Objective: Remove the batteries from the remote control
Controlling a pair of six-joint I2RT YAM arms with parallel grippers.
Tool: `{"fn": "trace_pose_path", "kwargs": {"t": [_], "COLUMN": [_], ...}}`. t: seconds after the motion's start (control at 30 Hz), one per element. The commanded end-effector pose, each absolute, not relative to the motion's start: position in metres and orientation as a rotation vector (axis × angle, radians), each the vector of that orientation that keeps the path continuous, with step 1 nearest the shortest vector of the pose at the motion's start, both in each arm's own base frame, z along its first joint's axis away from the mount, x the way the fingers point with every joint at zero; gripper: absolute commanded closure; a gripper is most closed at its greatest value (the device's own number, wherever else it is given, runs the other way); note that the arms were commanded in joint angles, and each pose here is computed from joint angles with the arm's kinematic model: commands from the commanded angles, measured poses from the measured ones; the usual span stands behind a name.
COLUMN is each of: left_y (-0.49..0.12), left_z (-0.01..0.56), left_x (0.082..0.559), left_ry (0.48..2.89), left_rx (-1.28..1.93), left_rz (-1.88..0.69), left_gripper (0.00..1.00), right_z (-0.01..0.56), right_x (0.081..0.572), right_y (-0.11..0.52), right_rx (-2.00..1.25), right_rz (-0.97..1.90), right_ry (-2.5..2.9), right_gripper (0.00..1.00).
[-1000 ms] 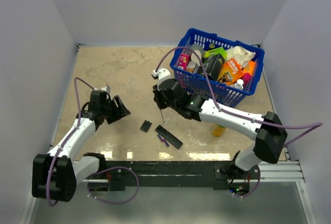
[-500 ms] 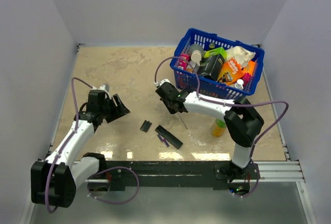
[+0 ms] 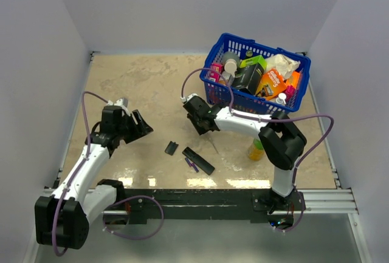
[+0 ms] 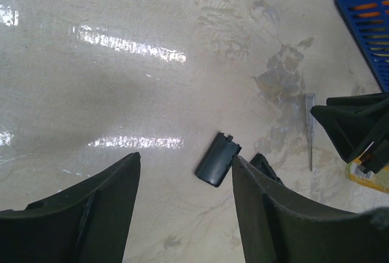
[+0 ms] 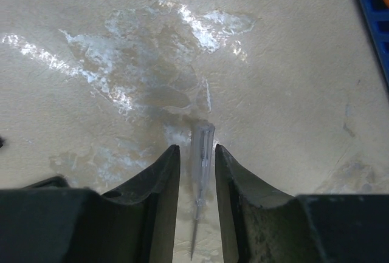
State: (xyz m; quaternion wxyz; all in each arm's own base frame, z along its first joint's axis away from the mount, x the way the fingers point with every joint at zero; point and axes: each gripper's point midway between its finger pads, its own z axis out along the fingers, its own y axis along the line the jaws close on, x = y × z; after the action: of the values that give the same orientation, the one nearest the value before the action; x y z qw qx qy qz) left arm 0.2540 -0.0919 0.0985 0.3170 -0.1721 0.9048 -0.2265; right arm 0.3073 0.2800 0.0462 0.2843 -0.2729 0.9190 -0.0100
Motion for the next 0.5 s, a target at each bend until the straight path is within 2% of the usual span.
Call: {"fn": "trace_pose_path", "kwargs": {"t": [0.0,0.07,0.17,0.2,0.23,0.3,0.37,0.4,0.43,0.47], "left_y": [-0.095,-0.096,-0.104,-0.11,-0.117,-0.136,-0.144,-0.15,-0.151,-0.152], "left_z": [0.129,0.137,0.159,0.175,0.185,0.217,0.24,0.252,0.258,0.264], "left_x": [0.263,0.264,0.267,0.27,0.27,0.264,0.26,0.253,0.25,0.247], "left_ry": [2.295,2.271,2.223,2.186,2.16,2.071,2.001,1.96,1.933,1.907], "left_rx": [-0.359,-0.307,-0.202,-0.154,-0.113,0.005,0.065,0.109,0.129,0.146], "left_rz": [-0.626,-0.634,-0.675,-0.703,-0.735,-0.82,-0.846,-0.864,-0.868,-0.872], "left_gripper": [0.33,0.3,0.18,0.14,0.07,0.01,0.0,0.0,0.0,0.0], "right_z": [0.082,0.099,0.141,0.151,0.179,0.201,0.234,0.243,0.257,0.273], "right_x": [0.309,0.306,0.29,0.285,0.279,0.273,0.265,0.262,0.256,0.246], "right_y": [0.293,0.297,0.308,0.306,0.304,0.295,0.277,0.27,0.265,0.256], "right_rx": [-0.706,-0.698,-0.693,-0.685,-0.66,-0.593,-0.499,-0.468,-0.444,-0.413], "right_rz": [0.1,0.163,0.352,0.388,0.449,0.488,0.517,0.529,0.557,0.61], "right_ry": [2.397,2.375,2.303,2.283,2.22,2.169,2.085,2.061,2.026,1.977], "right_gripper": [0.67,0.66,0.61,0.54,0.51,0.39,0.3,0.14,0.04,0.02]}}
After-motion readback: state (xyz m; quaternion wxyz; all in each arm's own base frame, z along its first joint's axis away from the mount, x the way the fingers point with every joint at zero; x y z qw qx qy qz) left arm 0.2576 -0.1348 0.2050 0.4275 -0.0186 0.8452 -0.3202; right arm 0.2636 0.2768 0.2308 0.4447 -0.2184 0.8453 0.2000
